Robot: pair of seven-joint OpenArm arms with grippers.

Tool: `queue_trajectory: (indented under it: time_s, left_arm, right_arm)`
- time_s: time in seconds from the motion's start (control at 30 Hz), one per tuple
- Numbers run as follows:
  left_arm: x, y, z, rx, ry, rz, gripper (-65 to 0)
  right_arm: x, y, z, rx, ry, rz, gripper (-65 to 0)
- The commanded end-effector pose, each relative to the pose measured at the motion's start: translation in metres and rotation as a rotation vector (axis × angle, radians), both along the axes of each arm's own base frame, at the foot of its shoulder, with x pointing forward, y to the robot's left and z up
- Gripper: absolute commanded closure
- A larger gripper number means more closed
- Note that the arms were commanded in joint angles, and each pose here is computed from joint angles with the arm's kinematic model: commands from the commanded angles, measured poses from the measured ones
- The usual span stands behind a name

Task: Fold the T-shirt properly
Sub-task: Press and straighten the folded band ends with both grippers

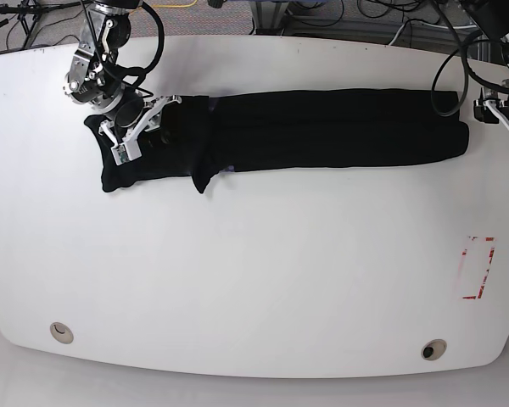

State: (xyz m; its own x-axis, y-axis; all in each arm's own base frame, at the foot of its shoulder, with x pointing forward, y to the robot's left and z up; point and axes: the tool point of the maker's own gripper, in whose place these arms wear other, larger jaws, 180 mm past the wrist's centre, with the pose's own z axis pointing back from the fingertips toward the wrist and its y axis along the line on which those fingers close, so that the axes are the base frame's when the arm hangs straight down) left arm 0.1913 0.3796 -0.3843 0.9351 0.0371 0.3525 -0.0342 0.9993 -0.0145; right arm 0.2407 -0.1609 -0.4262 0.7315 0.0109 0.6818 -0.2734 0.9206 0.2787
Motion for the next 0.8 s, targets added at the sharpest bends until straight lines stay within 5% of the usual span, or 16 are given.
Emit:
queue_trajectory:
  time_s: [0.0,0.43,0.77]
  left_arm:
    - [0.018,0.002,0.024,0.018,-0.096,-0.028,-38.2]
    - [0.022,-0.053,0.025,-0.208,-0.256,-0.100,-38.3]
    - [0.020,-0.051,0.001,-0.293,-0.221,-0.026,-38.3]
  right_arm:
    - [-0.017,-0.010,-0.018,-0.078,0.104,0.014,-16.6]
    - [-0.017,0.018,-0.020,-0.062,0.106,0.102,-16.6]
    - [-0.016,0.019,-0.020,-0.060,0.106,0.101,-16.6]
